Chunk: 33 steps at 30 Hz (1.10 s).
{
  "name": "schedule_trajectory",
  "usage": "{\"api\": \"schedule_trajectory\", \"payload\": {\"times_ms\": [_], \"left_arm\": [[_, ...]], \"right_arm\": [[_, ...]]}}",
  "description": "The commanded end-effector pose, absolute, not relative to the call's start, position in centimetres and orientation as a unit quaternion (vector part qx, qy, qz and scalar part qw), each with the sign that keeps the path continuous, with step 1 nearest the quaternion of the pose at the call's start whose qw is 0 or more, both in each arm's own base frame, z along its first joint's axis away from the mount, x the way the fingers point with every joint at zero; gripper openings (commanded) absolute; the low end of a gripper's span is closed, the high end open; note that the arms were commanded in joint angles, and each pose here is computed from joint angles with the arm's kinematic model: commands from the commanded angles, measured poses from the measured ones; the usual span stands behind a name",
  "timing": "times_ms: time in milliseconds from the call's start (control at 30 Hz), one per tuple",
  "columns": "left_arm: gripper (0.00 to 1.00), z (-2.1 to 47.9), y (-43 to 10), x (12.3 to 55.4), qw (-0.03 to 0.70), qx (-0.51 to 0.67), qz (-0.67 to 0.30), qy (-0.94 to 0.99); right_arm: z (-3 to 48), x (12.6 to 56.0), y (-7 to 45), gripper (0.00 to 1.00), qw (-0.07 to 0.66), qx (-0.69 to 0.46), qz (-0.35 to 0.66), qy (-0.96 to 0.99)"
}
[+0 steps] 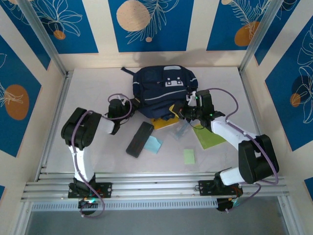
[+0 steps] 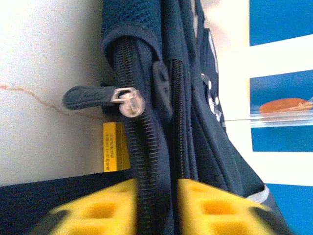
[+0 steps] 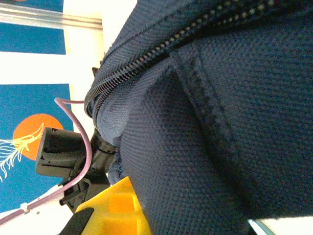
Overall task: Pack the student bag
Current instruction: Unzip the student bag at the top-left of the table.
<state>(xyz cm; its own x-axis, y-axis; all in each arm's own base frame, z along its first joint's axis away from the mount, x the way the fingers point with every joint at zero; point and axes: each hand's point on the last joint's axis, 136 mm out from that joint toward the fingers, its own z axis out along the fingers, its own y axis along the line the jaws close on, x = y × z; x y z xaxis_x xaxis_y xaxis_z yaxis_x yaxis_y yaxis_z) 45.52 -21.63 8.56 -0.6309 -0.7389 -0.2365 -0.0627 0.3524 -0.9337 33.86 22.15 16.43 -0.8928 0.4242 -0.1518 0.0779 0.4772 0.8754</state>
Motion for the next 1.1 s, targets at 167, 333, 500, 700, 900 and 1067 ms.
{"api": "schedule_trajectory", "payload": {"times_ms": [167, 333, 500, 700, 900, 1067], "left_arm": [[0.0, 13.2, -17.5, 42.6, 0.421, -0.258, -0.507, 0.706], [0.0, 13.5, -13.0, 39.3, 0.447, -0.284, -0.475, 0.703], [0.0, 14.5, -9.9, 36.5, 0.483, -0.282, -0.388, 0.732], [0.0, 16.2, -4.9, 34.1, 0.544, -0.279, -0.237, 0.755], [0.0, 15.4, -3.9, 35.3, 0.538, -0.26, -0.207, 0.775], [0.08, 14.9, -4.3, 36.9, 0.529, -0.257, -0.214, 0.78]], "right_arm": [[18.0, 33.9, 24.9, 0.0, 0.168, 0.044, 0.516, 0.839], [18.1, 35.1, 26.7, 0.0, 0.158, 0.012, 0.51, 0.846], [17.5, 37.1, 30.9, 0.0, 0.137, -0.018, 0.515, 0.846], [16.1, 39.6, 36.7, 0.0, 0.092, -0.04, 0.521, 0.848], [14.9, 40.3, 36.7, 0.28, 0.093, -0.029, 0.493, 0.864], [13.7, 39.9, 32.8, 0.55, 0.112, -0.018, 0.422, 0.9]]}}
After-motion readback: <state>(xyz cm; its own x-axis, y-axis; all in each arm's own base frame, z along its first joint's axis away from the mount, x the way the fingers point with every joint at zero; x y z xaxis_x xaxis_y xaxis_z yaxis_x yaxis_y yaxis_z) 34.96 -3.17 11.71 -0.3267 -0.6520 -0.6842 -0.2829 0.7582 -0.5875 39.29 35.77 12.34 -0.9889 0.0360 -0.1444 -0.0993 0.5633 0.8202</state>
